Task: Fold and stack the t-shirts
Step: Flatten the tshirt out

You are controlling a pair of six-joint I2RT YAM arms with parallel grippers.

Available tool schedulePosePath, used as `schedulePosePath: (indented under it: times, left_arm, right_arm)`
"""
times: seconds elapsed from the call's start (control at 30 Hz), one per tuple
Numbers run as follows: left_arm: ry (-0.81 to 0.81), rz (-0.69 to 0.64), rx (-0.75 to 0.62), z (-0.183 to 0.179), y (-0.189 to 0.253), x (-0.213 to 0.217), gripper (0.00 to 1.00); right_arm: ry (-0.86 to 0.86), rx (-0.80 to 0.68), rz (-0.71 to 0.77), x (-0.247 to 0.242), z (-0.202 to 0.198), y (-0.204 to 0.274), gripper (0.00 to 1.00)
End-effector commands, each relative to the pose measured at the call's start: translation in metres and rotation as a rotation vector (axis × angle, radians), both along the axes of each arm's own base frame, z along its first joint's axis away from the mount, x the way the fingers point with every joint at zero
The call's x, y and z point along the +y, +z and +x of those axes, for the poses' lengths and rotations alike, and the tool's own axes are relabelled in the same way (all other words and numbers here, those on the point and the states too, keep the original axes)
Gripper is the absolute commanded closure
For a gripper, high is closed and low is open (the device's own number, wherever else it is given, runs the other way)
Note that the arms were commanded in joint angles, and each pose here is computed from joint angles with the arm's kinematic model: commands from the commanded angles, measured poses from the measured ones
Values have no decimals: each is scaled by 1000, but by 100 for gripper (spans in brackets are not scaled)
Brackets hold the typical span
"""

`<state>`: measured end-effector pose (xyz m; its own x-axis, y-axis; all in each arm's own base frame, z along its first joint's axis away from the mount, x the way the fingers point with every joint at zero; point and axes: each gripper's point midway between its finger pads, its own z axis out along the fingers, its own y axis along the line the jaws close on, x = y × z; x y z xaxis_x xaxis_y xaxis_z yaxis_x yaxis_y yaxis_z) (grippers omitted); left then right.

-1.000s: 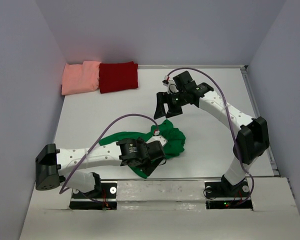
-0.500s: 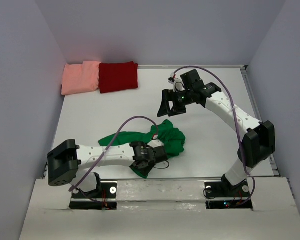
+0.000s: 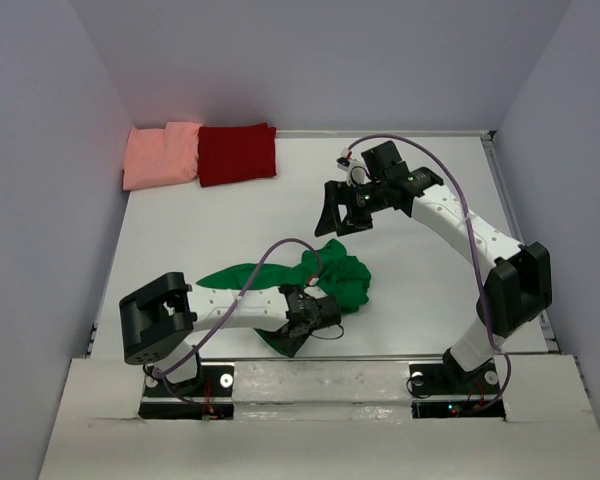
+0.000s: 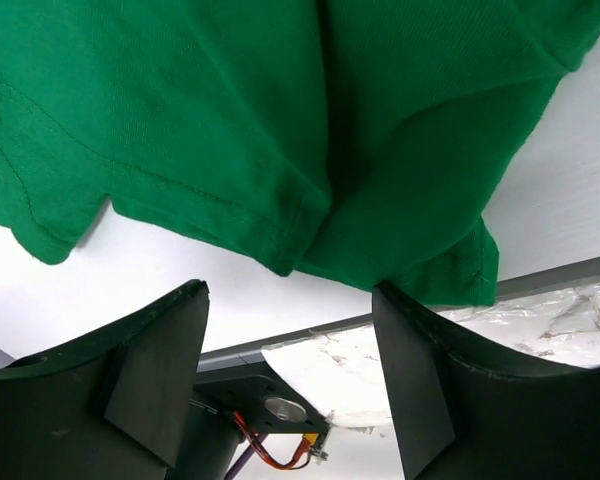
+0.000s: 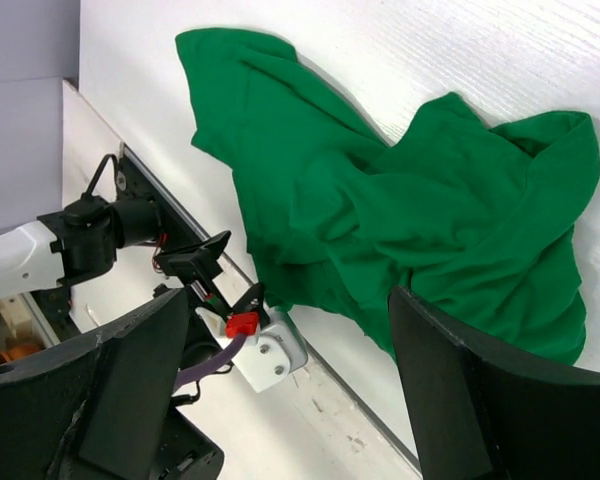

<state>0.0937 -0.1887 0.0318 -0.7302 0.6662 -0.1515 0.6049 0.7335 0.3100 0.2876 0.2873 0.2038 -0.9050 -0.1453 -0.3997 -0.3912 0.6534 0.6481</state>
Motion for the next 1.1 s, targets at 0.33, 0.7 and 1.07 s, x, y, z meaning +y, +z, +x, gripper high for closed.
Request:
schedulePosePath:
  times: [0.33,0.7,1.07]
  left_arm:
    - [55,-9,-26,16,6,-1,37]
    - [62,4,36,16,-9,-5,51]
    - [47,4,83,10,-15,-6,72]
  right_arm:
    - [-1,-60,56,-3,1,21,14]
    - [-8,-59,58,-4,4,22,14]
    - [-16,-55,56,-7,7,20,14]
